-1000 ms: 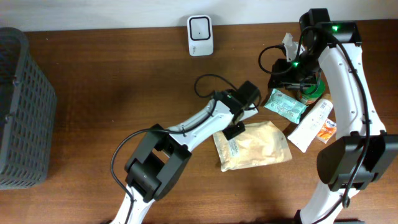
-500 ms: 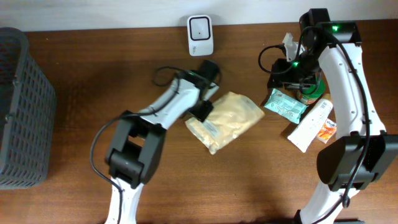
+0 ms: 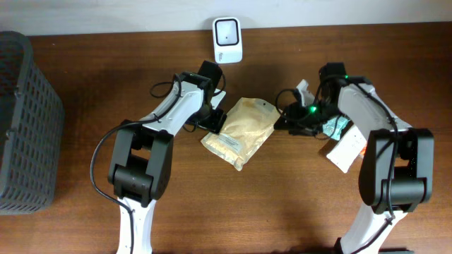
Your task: Scan the item barcode
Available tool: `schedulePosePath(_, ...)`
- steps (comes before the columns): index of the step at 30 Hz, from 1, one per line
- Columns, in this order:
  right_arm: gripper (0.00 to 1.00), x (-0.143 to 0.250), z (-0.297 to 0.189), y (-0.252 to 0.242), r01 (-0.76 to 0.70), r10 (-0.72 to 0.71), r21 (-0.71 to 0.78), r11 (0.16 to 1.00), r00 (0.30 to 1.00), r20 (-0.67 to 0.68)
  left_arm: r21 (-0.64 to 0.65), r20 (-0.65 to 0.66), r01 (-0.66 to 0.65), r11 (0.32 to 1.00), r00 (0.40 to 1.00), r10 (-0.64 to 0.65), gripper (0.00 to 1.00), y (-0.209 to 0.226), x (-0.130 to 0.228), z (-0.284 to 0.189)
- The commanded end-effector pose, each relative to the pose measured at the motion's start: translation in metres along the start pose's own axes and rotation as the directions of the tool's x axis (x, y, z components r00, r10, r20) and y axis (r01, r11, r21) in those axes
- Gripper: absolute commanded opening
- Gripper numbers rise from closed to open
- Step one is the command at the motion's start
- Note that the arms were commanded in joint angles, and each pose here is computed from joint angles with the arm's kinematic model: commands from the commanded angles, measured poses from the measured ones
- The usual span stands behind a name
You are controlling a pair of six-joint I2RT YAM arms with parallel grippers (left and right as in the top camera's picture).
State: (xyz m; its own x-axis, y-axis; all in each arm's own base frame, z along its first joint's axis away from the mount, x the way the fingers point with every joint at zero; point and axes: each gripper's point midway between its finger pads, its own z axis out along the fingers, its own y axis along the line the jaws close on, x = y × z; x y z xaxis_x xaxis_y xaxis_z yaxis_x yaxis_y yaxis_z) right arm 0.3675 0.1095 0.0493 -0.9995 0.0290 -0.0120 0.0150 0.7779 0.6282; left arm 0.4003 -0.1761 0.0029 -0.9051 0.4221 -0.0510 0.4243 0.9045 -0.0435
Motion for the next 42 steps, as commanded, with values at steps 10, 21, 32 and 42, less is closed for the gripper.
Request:
schedulePosePath(10,0.64,0.01,0.091,0.02,-0.318,0.316,0.0,0.948,0.943,0.103,0.031,-0.13,0.019,0.999,0.991,-0.015,0.75,-0.001,0.029,0.039)
schedulePosePath(21,0.25,-0.01,0.126,0.041,-0.304,0.292,0.013,0.953,0.927,0.234,0.049,-0.122,0.021,0.999,0.992,-0.015,0.74,-0.004,0.027,0.039)
schedulePosePath(32,0.04,-0.022,0.095,0.076,-0.062,0.074,-0.055,0.997,0.966,0.246,0.046,-0.12,0.046,0.998,0.992,-0.04,0.7,0.007,0.023,0.032)
schedulePosePath(42,0.04,-0.019,-0.003,0.105,0.24,-0.343,0.384,0.892,0.911,0.228,0.043,-0.105,0.145,0.989,0.985,-0.14,0.97,0.059,0.02,0.013)
